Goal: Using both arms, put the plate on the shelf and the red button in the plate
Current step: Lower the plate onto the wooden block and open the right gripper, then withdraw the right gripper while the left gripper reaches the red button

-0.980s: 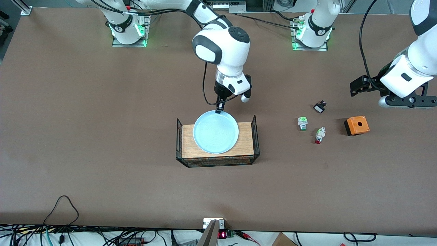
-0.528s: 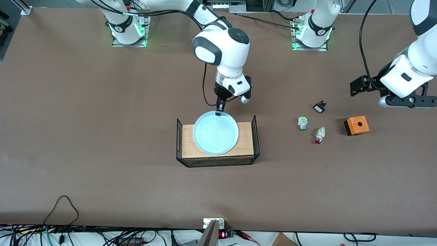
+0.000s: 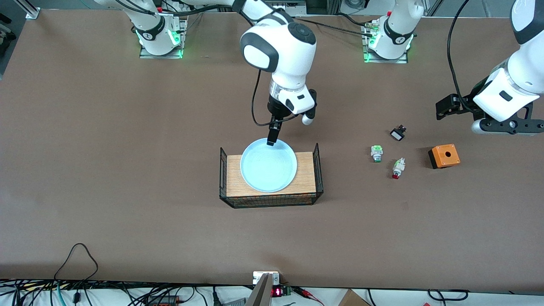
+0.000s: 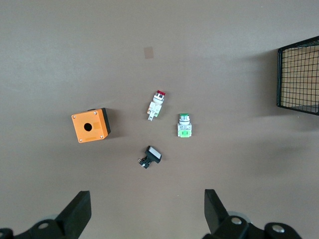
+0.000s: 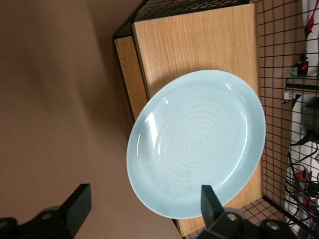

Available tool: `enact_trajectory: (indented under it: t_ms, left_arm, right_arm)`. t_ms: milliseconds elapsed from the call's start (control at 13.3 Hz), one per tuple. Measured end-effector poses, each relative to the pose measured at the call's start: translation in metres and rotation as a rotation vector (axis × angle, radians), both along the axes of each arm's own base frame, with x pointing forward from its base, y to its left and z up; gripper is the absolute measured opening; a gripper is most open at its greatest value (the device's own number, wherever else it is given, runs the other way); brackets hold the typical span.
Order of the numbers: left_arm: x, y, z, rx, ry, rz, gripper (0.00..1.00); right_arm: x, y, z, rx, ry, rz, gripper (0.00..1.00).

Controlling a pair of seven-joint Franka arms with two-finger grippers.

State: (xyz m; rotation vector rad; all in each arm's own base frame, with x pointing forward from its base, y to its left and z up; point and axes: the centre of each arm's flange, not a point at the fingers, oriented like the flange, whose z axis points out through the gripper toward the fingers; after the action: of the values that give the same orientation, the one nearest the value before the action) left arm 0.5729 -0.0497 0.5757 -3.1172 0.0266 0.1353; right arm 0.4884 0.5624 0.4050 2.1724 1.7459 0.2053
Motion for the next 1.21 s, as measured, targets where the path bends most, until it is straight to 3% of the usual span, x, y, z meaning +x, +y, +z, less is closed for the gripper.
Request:
enact_trajectory:
  t_ms: [226,302,603,754,1056,1206]
  left_arm:
    - [0.0,0.0,0.0,0.0,0.0,0.0,1.0]
    - [0.0,0.0,0.0,0.0,0.0,0.0,1.0]
    - [0.0,0.0,-0.002,0.0,0.009,0.0,1.0]
    - [-0.001,0.001,-0.02,0.006,0.086,0.001,1.0]
    - [0.022,-0.003,-0.098,0.015,0.226,-0.004,1.0]
    - [0.039,-0.003,-0.143,0.01,0.244,-0.028,1.0]
  right_arm:
    - [0.033,-0.048,0.054,0.079,0.053,-0.14,1.0]
    - [0.065,-0.098,0.082,0.136,0.09,-0.244,1.0]
    - [0.121,-0.204,0.108,0.175,0.146,-0.446,1.0]
    - [0.145,-0.267,0.11,0.185,0.186,-0.567,1.0]
    - [0.168,-0.366,0.122,0.185,0.22,-0.751,1.0]
    - [0.171,-0.406,0.135,0.189,0.222,-0.814,1.0]
